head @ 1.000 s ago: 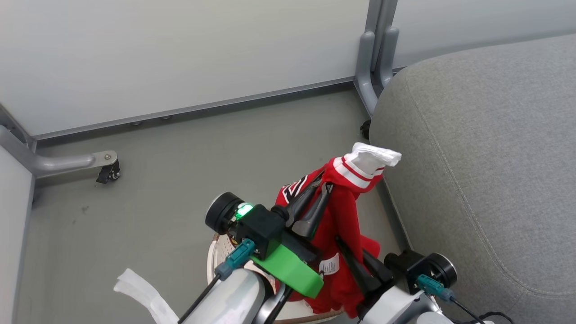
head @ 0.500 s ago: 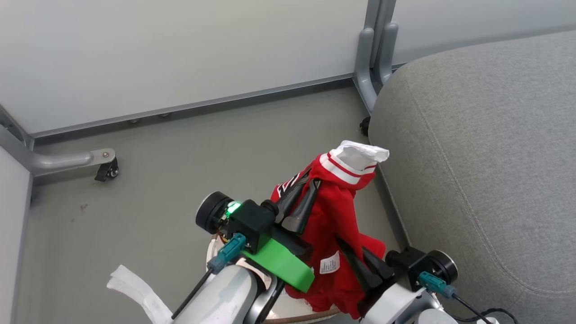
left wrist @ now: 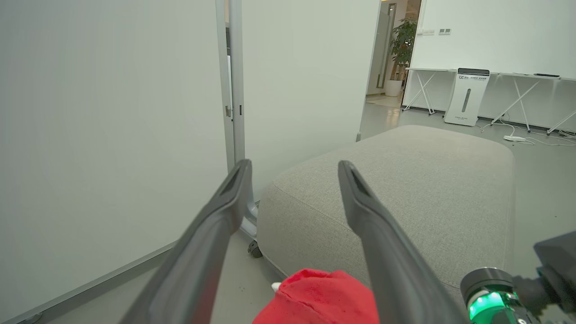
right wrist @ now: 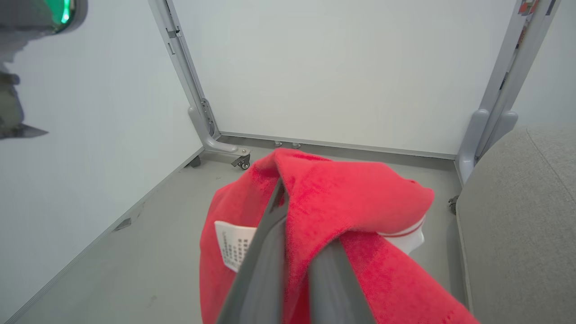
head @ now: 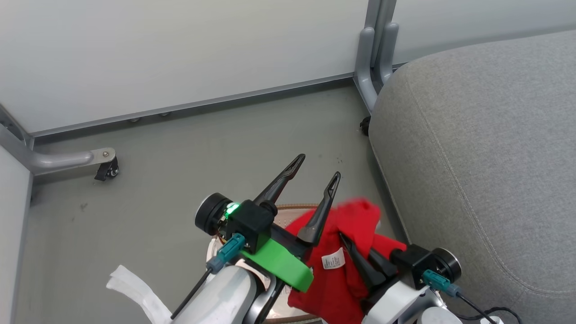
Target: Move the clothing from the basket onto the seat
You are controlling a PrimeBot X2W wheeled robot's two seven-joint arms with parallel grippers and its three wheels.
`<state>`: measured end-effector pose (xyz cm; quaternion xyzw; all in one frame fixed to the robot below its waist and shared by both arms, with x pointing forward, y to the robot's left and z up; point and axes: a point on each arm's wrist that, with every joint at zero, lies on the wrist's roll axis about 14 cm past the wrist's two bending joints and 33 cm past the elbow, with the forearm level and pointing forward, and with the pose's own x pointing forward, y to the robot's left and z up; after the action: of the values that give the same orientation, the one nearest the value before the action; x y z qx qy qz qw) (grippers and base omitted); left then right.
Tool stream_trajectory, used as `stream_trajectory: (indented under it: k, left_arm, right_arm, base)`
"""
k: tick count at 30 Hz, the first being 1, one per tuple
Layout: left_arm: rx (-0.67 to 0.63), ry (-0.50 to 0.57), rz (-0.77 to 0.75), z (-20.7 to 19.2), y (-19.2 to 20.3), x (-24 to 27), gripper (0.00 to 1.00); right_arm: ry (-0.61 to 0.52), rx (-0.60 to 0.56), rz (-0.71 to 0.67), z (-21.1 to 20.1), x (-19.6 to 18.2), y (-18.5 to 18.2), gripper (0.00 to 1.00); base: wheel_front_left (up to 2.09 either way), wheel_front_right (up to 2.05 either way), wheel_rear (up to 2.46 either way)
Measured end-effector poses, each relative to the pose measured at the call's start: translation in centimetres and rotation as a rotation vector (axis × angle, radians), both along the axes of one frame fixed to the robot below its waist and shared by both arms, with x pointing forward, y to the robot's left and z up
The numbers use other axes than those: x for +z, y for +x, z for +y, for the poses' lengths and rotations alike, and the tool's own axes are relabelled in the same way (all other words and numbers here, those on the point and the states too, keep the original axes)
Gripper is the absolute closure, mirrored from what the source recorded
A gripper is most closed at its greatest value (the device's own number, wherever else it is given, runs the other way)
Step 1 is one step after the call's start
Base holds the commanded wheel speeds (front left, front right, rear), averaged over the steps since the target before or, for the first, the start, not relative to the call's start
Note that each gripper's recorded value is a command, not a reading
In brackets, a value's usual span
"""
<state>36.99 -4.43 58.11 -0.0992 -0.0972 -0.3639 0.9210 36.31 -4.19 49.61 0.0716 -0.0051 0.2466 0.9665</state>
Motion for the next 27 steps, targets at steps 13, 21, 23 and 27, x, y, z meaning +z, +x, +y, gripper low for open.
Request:
stream_trajectory:
  k: [13, 21, 23, 27]
  left_arm:
    - [0.025, 0.016, 0.001, 0.6, 0.4, -0.7, 0.0]
    - [0.035, 0.046, 0.044, 0.8, 1.1, -3.0, 0.0]
    - [0.018, 0.056, 0.053, 0.5, 1.1, -3.6, 0.0]
    - [-0.021, 0.075, 0.051, -0.4, 1.4, -4.4, 0.0]
  right_arm:
    - [-0.011, -0.042, -0.032, -1.5, 0.8, 0.7, 1.0]
    - [-0.036, -0.152, -0.131, -5.4, 3.5, 1.7, 1.0]
    - [-0.038, -0.189, -0.16, -6.6, 4.4, 1.9, 1.0]
    - [-0.048, -0.275, -0.209, -9.4, 5.9, 2.1, 1.0]
  base:
    - [0.0, 0.0, 0.0]
    - [0.0, 0.0, 0.0]
    - [0.0, 0.0, 0.0]
    - [0.0, 0.0, 0.0]
